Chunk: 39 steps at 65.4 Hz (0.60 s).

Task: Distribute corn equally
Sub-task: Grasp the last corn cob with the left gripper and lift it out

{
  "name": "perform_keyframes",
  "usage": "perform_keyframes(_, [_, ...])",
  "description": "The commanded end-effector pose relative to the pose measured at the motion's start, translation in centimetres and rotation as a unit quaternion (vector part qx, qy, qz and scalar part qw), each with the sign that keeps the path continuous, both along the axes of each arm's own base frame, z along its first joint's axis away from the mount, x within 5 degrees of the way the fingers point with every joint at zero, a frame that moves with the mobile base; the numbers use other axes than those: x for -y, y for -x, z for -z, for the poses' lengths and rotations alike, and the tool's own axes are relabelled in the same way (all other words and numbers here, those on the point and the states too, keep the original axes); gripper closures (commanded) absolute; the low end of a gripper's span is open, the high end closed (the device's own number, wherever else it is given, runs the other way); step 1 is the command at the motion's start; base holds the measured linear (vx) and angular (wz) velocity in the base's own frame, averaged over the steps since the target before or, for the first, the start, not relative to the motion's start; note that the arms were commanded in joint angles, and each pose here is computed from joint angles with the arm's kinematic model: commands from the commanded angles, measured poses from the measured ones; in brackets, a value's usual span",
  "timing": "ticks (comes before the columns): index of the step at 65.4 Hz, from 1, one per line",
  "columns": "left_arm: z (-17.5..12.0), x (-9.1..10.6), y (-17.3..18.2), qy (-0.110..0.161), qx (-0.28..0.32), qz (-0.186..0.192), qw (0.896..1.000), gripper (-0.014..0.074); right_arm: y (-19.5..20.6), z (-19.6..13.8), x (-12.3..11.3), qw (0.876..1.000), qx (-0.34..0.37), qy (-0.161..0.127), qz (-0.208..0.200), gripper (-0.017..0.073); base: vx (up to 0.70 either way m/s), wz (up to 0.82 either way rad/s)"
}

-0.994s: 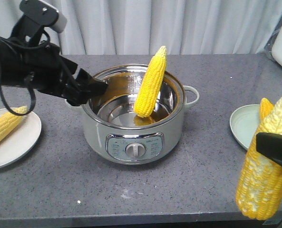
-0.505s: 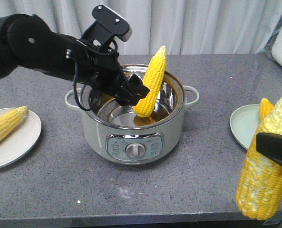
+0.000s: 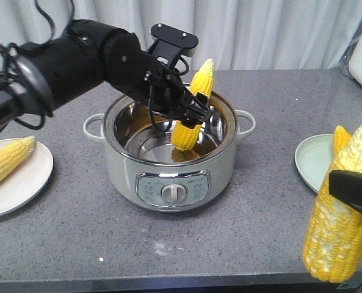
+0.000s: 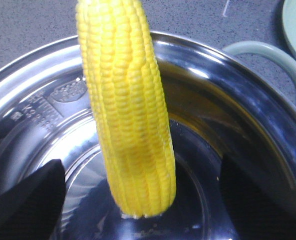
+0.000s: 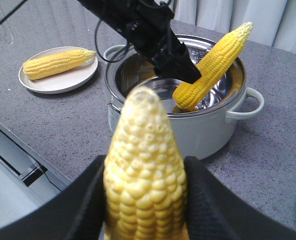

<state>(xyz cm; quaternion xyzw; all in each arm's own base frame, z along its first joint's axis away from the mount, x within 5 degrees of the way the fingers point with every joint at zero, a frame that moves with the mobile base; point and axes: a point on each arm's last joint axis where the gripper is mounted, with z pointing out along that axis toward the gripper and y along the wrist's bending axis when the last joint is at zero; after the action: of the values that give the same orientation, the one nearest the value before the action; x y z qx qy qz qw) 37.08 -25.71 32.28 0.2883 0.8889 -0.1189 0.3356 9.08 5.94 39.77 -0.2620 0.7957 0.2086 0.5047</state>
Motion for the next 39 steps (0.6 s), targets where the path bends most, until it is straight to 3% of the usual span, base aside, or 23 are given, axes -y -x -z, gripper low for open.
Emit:
perform_keyframes(1, [-3.2, 0.2, -0.1, 0.044, 0.052, -0.015, 0.998, 0.0001, -0.2, -1.2, 0.1, 0.999, 0.035, -0.022, 0.014, 0.0305, 0.0, 0.0])
perform_keyframes(14, [-2.0, 0.6, -1.6, 0.038, 0.055, -0.043, 0.997, 0.0001, -0.2, -1.2, 0.1, 0.999, 0.035, -0.022, 0.014, 0.0305, 0.0, 0.0])
perform_keyframes(39, [1.4, 2.1, -3.4, 0.05, 0.049, -0.043, 0.997, 0.0001, -0.2, -1.2, 0.1, 0.999, 0.035, -0.021, 0.014, 0.0305, 0.0, 0.0])
